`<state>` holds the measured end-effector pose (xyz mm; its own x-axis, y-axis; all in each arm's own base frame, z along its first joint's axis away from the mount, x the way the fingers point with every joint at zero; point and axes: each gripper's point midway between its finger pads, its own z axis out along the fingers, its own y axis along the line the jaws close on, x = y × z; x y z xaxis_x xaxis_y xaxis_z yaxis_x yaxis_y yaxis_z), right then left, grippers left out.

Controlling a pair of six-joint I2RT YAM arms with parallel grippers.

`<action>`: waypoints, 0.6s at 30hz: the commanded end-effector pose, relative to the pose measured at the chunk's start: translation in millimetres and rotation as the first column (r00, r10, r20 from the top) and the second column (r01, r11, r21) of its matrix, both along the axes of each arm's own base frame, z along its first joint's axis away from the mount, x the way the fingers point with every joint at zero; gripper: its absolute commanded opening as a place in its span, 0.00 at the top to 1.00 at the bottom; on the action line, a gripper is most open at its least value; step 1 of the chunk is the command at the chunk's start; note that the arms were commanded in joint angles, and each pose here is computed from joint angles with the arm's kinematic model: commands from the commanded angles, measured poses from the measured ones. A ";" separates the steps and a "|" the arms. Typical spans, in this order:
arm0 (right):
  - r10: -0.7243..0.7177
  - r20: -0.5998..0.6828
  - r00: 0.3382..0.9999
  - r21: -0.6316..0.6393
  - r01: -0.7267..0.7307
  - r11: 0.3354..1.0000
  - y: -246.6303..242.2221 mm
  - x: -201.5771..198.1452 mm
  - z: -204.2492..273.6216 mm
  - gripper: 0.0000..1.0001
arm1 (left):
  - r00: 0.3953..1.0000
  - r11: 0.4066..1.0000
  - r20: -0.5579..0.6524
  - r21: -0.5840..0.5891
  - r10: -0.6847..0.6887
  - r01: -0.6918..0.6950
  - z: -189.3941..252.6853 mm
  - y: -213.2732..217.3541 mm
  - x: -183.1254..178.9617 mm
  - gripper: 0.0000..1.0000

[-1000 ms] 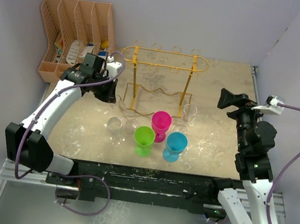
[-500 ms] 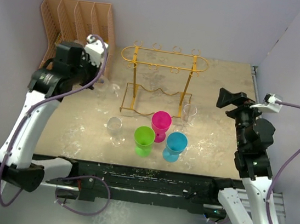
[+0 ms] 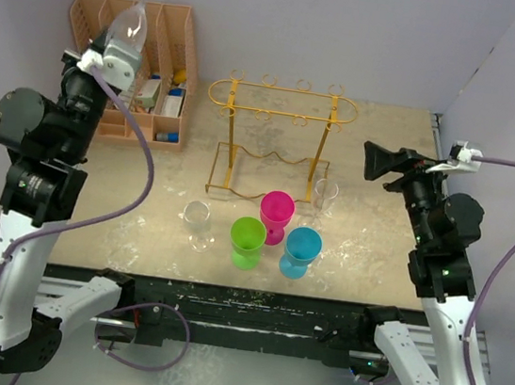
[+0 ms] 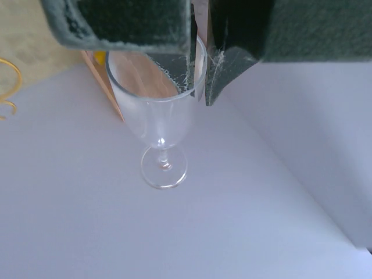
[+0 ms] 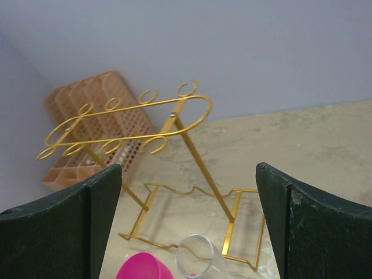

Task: Place the wine glass upside down on the wine glass rack

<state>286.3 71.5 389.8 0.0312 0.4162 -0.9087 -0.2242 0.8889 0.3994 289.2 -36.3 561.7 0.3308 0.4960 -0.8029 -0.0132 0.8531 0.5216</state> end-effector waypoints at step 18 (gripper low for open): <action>0.608 0.460 0.647 -0.022 -0.676 0.736 103.8 -53.5 174.1 0.16 | 0.306 0.884 0.895 0.403 -0.325 -0.236 22.7 -121.6 -91.4 1.00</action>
